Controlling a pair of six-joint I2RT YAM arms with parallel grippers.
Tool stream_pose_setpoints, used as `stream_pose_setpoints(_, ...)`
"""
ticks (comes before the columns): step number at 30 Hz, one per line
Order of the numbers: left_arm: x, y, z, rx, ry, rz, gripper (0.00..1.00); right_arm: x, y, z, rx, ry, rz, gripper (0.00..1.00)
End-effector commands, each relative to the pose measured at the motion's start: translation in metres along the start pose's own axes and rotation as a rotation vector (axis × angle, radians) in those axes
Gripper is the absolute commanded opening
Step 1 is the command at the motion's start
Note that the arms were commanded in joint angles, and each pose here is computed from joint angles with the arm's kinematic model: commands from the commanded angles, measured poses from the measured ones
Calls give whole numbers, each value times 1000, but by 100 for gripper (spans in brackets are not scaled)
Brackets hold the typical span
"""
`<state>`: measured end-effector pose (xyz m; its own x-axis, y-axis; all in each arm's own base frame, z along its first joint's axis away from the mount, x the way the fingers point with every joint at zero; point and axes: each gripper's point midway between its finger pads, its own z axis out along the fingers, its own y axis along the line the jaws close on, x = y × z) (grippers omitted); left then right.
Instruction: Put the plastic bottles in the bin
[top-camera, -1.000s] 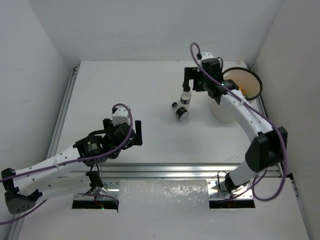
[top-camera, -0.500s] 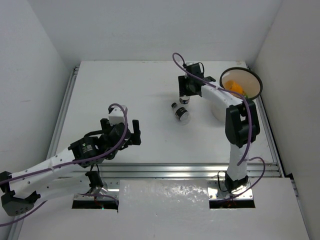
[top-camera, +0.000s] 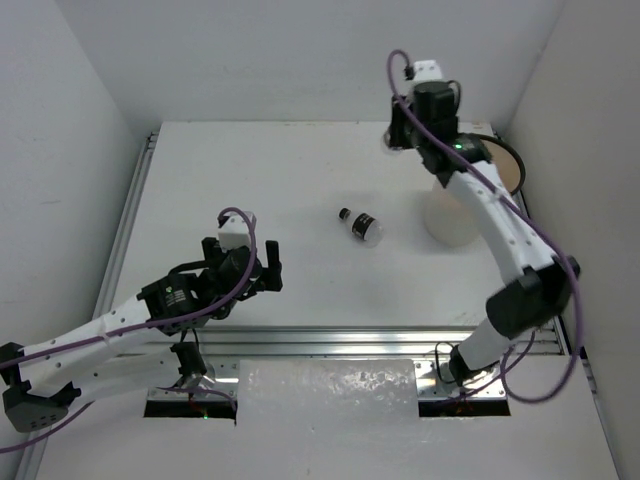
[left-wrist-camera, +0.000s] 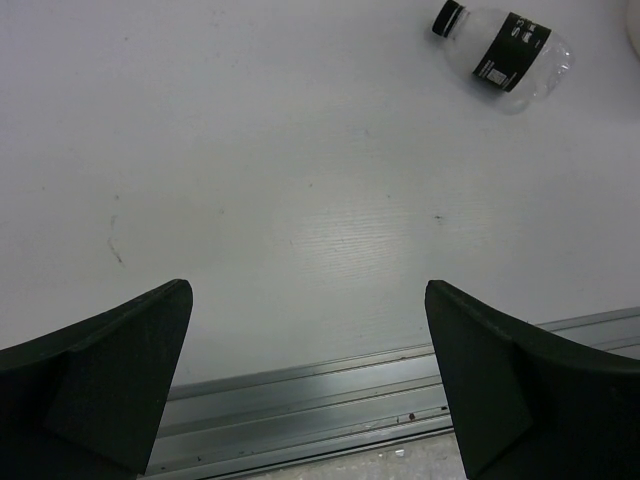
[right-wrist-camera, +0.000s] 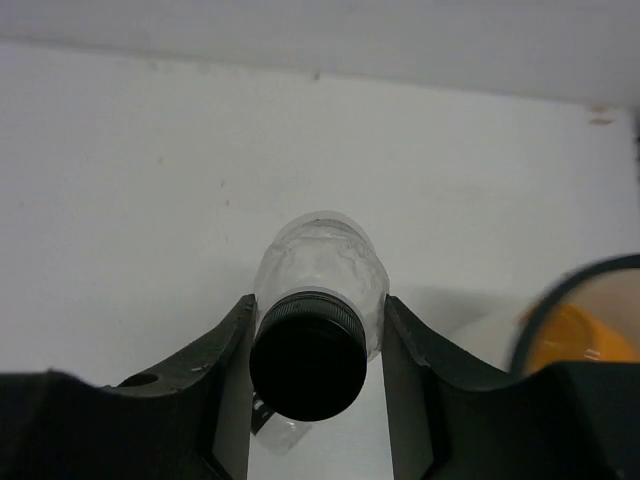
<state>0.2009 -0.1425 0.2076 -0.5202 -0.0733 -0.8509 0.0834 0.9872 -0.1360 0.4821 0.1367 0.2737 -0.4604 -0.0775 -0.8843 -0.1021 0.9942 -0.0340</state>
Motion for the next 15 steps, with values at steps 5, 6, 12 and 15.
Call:
stream_pose_setpoints(5, -5, -2, 2, 10, -18, -8, 100, -56, -133, -123, 272, -132, 155, 27)
stream_pose_setpoints(6, -4, -2, 2, 5, -15, -7, 100, -54, -142, -133, 289, -128, 163, 28)
stream_pose_setpoints(12, -5, 1, 2, -10, -17, -12, 100, 3, -186, -127, 326, 36, 229, 47)
stream_pose_setpoints(15, -4, -1, 2, 4, -15, -17, 100, 15, -203, -116, 344, 70, 278, 93)
